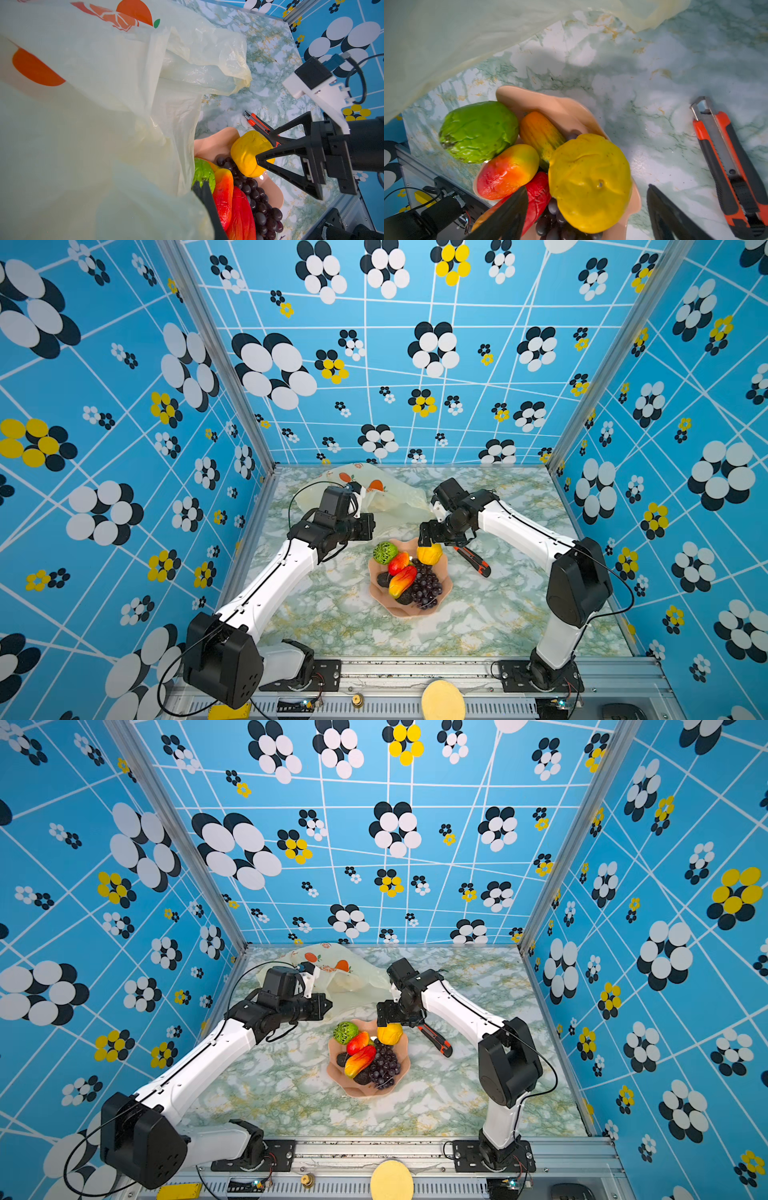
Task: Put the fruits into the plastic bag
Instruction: 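Lower the open right gripper over the bowl onto the yellow fruit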
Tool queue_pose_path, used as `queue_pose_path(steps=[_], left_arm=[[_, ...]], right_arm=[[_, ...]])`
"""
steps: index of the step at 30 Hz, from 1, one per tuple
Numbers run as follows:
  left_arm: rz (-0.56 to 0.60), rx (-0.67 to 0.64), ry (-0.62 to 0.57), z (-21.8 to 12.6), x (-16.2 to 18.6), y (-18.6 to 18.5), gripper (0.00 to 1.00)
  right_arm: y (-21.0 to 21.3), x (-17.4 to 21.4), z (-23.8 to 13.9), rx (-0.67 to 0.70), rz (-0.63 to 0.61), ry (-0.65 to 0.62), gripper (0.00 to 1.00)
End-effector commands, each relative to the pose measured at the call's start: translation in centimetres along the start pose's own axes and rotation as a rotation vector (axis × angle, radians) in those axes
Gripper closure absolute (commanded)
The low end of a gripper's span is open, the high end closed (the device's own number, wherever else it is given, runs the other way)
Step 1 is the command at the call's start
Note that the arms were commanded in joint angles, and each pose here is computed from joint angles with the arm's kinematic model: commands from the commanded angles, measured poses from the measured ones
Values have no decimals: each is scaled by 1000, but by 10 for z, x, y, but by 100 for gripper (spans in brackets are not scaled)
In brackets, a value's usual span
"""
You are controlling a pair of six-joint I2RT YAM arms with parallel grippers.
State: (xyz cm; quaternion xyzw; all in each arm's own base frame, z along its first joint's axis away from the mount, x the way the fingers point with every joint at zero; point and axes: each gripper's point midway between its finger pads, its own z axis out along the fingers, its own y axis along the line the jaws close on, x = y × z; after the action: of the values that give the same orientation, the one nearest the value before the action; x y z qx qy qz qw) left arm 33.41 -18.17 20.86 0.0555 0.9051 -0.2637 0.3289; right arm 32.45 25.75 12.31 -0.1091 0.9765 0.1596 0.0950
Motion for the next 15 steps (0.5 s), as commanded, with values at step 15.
queue_pose_path(steps=[15], left_arm=[[-3,26,-10,-4,1,-8,100]], right_arm=[[5,7,21,45,-55,60,16]])
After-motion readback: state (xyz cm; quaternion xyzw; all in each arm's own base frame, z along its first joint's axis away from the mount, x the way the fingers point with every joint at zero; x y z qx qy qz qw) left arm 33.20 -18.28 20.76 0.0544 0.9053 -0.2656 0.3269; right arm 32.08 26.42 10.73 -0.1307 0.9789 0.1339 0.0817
